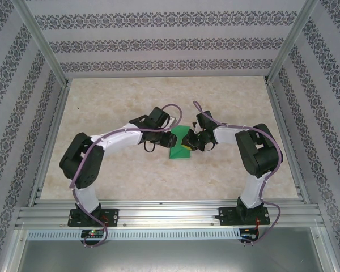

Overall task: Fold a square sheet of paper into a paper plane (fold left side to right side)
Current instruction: Fold the triangle a second time at the center of the table.

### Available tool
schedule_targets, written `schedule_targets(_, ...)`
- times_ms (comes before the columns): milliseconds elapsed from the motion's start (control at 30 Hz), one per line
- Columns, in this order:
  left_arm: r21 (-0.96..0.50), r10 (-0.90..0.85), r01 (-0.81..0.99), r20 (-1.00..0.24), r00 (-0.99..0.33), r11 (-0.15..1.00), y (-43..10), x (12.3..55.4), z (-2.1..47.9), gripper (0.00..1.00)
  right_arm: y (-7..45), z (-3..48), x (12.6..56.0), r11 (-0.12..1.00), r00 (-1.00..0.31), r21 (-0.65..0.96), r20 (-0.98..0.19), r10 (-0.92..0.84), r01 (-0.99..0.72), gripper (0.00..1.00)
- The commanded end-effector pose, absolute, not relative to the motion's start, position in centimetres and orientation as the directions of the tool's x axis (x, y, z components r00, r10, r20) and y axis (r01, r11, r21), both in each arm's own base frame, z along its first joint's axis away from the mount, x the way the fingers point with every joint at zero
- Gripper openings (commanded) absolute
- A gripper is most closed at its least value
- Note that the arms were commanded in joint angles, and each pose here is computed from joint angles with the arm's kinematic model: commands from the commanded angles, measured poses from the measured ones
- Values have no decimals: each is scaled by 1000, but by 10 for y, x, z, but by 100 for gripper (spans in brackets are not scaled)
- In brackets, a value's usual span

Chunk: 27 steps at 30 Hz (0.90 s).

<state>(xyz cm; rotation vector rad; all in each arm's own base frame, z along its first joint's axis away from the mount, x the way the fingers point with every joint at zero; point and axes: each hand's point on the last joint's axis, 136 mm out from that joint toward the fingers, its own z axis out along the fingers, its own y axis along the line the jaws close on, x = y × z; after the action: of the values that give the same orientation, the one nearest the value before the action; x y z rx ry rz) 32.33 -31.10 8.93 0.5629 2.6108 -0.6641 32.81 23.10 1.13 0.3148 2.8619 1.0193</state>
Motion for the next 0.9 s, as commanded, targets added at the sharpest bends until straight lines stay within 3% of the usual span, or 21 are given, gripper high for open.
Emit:
schedule_targets(0,-479,235,455,-450,-862,751,-322,311,100,42,213,-26,305,819,-972,529,54,229,222,15)
schedule_targets(167,-575,237,451,-410,-881,683,-345,293,92,41,213,-26,306,818,-972,530,53,229,222,15)
schedule_targets(467,-597,287,452,-355,-890,663,-362,281,73,40,212,-26,305,820,-972,527,55,229,223,15)
schedule_targets(867,-545,319,425,-283,-905,723,-348,274,34,40,211,-27,304,822,-972,525,57,227,222,15)
